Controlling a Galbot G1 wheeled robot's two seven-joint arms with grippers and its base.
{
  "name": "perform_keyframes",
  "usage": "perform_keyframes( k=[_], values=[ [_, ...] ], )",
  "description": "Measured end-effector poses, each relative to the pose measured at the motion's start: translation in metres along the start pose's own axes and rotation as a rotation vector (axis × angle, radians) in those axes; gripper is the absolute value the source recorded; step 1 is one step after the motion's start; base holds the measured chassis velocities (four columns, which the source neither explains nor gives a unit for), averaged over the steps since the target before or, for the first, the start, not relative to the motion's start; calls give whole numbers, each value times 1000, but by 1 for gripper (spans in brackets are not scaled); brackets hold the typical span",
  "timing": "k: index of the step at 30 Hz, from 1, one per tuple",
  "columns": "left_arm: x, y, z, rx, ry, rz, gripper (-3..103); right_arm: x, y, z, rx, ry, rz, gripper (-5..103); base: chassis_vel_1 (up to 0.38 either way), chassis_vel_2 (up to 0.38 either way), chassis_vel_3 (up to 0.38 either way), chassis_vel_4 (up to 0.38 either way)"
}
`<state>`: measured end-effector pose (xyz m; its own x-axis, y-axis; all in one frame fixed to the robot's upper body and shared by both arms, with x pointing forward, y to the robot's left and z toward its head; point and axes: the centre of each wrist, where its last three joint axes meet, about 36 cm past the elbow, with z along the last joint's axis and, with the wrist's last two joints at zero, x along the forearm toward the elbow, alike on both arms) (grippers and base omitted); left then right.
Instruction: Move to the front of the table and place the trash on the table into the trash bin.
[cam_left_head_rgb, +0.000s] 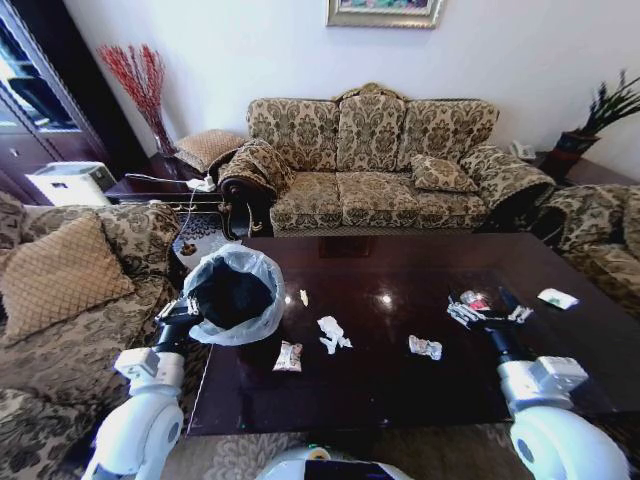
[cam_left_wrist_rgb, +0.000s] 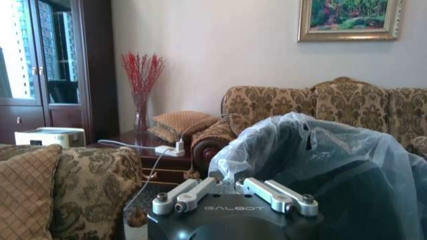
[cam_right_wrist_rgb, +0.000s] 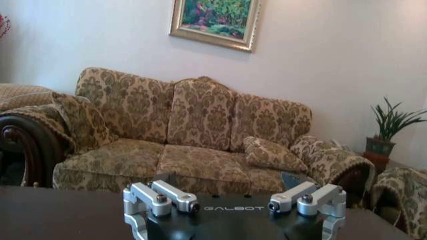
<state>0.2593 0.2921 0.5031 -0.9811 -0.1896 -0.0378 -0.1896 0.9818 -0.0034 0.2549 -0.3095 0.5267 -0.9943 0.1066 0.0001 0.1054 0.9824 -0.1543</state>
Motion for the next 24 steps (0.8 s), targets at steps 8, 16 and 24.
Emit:
perform_keyframes(
  k=[8, 16, 24],
  values=[
    [0, 0, 0, 0, 0, 0, 3, 0, 0, 0, 0, 0, 0, 100, 0, 0, 0, 0],
    [-1, 2, 23, -24, -55, 111, 3, -4, -5, 7, 36, 40, 59, 100, 0, 0, 0, 0],
    [-1, 1, 22, -3, -43, 125, 3, -4, -5, 8, 23, 30, 30, 100, 0, 0, 0, 0]
  ],
)
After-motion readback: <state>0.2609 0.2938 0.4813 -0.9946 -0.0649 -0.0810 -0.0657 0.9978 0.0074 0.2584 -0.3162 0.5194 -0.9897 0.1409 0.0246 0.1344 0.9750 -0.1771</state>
